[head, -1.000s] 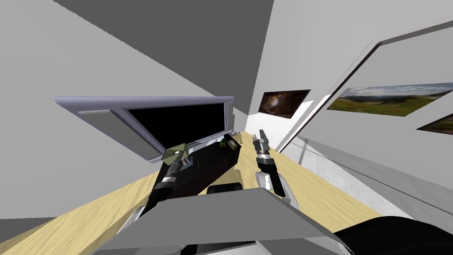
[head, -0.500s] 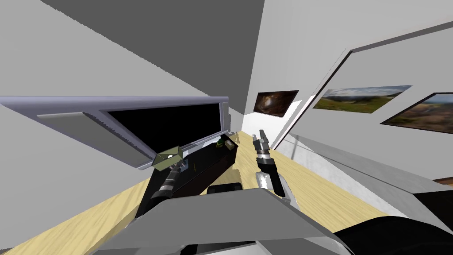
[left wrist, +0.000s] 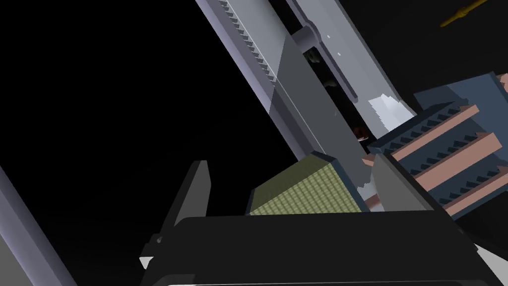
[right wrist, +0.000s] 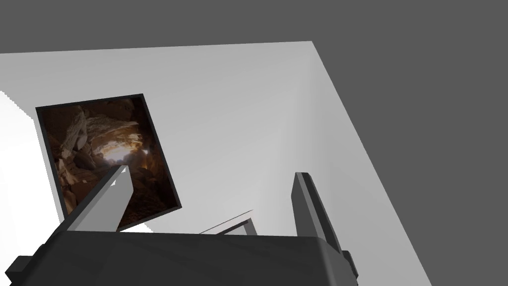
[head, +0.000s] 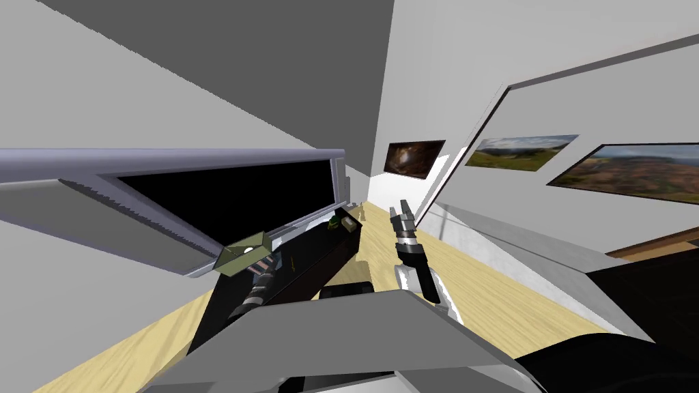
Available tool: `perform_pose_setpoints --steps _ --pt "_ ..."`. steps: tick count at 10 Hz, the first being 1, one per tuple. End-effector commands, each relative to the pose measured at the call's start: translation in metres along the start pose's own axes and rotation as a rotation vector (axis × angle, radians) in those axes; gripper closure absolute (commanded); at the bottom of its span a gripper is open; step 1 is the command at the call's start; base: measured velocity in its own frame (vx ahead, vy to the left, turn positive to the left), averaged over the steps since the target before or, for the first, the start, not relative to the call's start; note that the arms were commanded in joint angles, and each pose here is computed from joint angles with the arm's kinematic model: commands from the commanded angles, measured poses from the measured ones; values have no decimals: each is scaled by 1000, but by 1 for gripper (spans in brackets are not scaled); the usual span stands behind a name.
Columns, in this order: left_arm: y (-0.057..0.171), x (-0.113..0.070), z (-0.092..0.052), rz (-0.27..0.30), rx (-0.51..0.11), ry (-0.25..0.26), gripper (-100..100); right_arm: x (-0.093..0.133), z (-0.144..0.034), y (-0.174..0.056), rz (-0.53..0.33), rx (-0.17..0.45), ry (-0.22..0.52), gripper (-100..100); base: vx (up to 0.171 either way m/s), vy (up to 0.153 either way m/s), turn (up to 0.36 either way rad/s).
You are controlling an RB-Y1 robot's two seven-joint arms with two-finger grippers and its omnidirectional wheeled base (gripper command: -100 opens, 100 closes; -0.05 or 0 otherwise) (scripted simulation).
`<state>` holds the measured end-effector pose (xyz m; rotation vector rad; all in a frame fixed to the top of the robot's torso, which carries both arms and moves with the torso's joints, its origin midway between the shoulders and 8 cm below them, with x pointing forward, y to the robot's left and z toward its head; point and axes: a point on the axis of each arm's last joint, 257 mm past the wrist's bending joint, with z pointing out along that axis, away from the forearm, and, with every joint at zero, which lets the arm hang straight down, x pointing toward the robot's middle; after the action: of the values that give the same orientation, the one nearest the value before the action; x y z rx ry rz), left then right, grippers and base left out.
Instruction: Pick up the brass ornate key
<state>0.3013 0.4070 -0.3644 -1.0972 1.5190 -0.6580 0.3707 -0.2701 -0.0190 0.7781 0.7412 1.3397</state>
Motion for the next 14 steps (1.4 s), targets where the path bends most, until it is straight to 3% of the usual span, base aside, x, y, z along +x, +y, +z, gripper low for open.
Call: perform_pose_setpoints --steps 1,2,3,4,5,8,9,11,12,13,14 --pt "36 2 -12 13 -88 8 -100 0 0 0 0 0 0 0 38 -35 -257" --pt "66 2 -22 28 -159 15 -100 0 0 0 0 0 0 0 60 -49 -368" --pt "75 3 -26 27 -178 17 -100 0 0 0 0 0 0 0 42 -25 -85" --pt "102 1 -38 43 -245 23 -100 0 0 0 0 0 0 0 54 -40 -202" --pt "108 2 -41 42 -257 25 -100 0 0 0 0 0 0 0 43 -30 -129" --pt "161 -2 -72 77 -393 38 -100 0 0 0 0 0 0 0 48 -24 -215" --pt "169 -1 -77 76 -412 41 -100 0 0 0 0 0 0 0 52 -21 -120" --pt "197 -4 -98 94 -486 49 -100 0 0 0 0 0 0 0 58 -20 -180" --pt "218 -8 -116 113 -546 56 -100 0 0 0 0 0 0 0 61 -25 -296" --pt "223 -7 -120 113 -559 57 -100 0 0 0 0 0 0 0 55 -16 -132" --pt "240 -11 -137 132 -611 64 -100 0 0 0 0 0 0 0 77 -23 -263"
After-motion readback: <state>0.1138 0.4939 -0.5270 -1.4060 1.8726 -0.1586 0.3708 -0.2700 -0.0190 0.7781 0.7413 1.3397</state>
